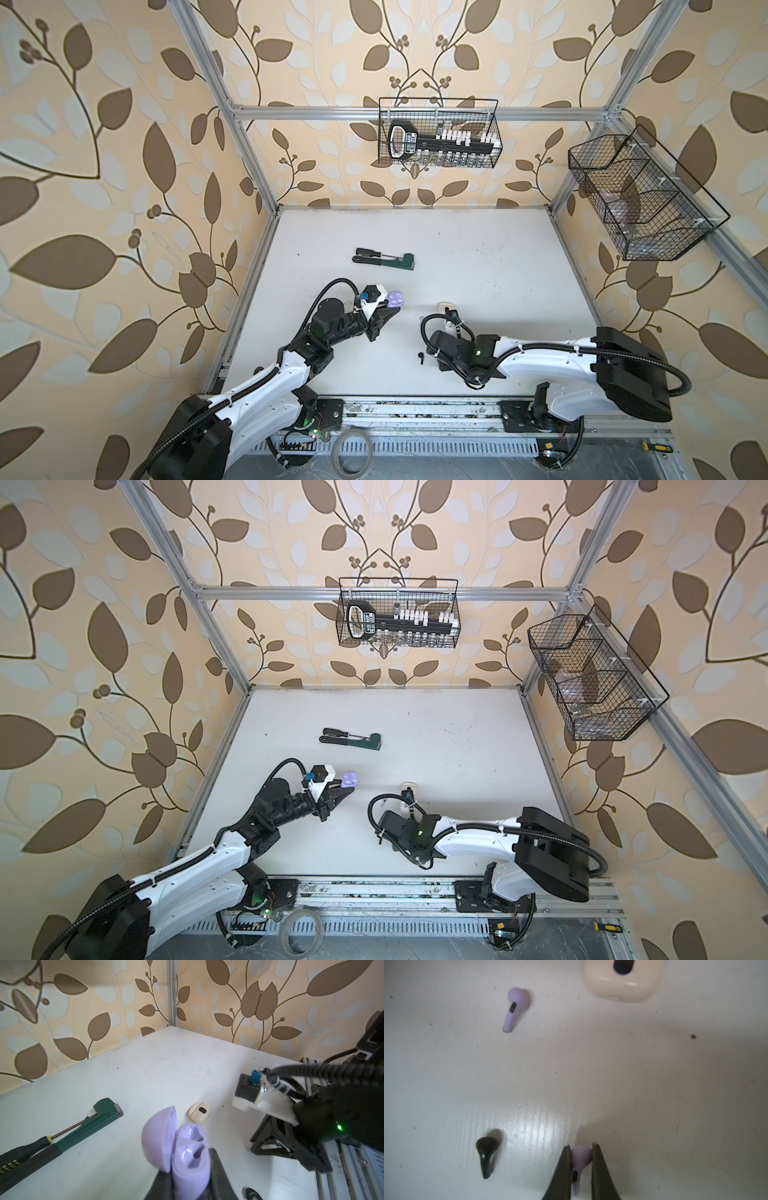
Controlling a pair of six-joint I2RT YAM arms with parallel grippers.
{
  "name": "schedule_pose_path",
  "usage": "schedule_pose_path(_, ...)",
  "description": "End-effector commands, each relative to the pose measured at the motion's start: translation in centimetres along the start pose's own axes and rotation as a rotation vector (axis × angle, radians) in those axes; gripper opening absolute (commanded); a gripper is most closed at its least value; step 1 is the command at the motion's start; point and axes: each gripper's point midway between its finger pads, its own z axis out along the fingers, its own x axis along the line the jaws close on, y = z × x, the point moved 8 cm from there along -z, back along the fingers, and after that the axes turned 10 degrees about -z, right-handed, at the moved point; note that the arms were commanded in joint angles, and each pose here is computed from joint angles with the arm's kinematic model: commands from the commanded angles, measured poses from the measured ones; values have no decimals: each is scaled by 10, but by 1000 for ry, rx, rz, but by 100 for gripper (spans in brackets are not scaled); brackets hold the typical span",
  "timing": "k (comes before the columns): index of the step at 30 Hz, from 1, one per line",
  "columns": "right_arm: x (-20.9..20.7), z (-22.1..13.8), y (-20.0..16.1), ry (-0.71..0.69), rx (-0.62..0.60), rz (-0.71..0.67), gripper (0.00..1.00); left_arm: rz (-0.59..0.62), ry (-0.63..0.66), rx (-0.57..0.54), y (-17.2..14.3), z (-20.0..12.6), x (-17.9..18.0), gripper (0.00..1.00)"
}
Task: Insert wireless bluetooth earbuds into charging case
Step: Pick up the wireless bluetooth earbud from the bottom-center of the table, then insert the wireless bluetooth earbud into the charging case.
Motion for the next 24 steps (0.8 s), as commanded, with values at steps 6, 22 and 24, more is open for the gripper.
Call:
schedule_pose_path(6, -20, -20, 30, -2, -267, 241, 6, 144, -156, -51, -1, 13, -8, 0)
schedule_pose_path(22, -29, -50, 63, -14, -482, 359, 8, 54, -199, -19, -6, 80, -24, 0)
schedule_pose_path(24, -29, -52, 64, -3, -494, 365, 8, 55, -214, -38, -2, 82, -28, 0)
